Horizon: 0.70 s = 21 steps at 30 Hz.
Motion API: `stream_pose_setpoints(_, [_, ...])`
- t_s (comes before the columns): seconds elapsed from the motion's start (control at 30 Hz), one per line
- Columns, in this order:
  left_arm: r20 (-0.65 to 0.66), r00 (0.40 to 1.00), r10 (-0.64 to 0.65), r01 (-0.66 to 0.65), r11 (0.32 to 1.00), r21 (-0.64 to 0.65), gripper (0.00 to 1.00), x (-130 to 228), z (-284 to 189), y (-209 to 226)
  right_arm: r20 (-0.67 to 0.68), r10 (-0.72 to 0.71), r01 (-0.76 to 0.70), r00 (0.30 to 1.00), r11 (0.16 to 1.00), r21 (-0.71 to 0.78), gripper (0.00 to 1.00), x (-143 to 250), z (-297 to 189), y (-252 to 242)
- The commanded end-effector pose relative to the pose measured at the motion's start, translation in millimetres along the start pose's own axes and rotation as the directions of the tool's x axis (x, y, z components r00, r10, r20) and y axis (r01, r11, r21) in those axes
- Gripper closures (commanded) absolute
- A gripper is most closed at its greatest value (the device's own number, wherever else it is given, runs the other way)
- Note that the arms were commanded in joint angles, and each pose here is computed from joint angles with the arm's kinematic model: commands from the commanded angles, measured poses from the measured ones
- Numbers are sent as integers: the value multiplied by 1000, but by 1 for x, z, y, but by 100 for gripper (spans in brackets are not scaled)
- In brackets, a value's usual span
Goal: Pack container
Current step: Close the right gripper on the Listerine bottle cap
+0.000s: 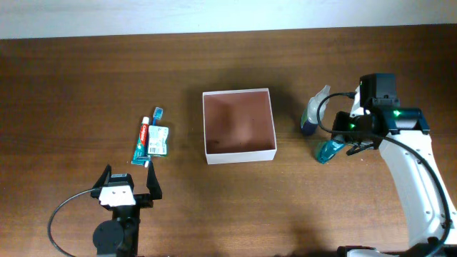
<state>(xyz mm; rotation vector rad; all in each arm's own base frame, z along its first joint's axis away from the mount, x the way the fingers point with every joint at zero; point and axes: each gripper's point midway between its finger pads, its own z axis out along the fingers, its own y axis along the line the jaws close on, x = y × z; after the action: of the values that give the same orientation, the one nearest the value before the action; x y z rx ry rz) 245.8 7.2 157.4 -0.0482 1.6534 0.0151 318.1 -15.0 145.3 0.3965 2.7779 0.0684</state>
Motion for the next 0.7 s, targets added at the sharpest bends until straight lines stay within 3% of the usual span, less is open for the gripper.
stream_pose_setpoints(0.0, [3,1000,16,-16,1000,19,1,1,0,-4,4,-4,4,1000,1000,-1,55,-4,0,2])
stream_pose_setpoints(0.1, [3,1000,16,-16,1000,19,1,1,0,-4,4,-4,4,1000,1000,-1,56,-4,0,2])
stream_pose_setpoints(0.3, [3,1000,16,-16,1000,19,1,1,0,-4,0,-4,4,1000,1000,0,77,-3,0,2])
stream_pose_setpoints(0.67, [3,1000,16,-16,1000,19,1,1,0,-4,1,-5,5,1000,1000,-1,77,-4,0,2])
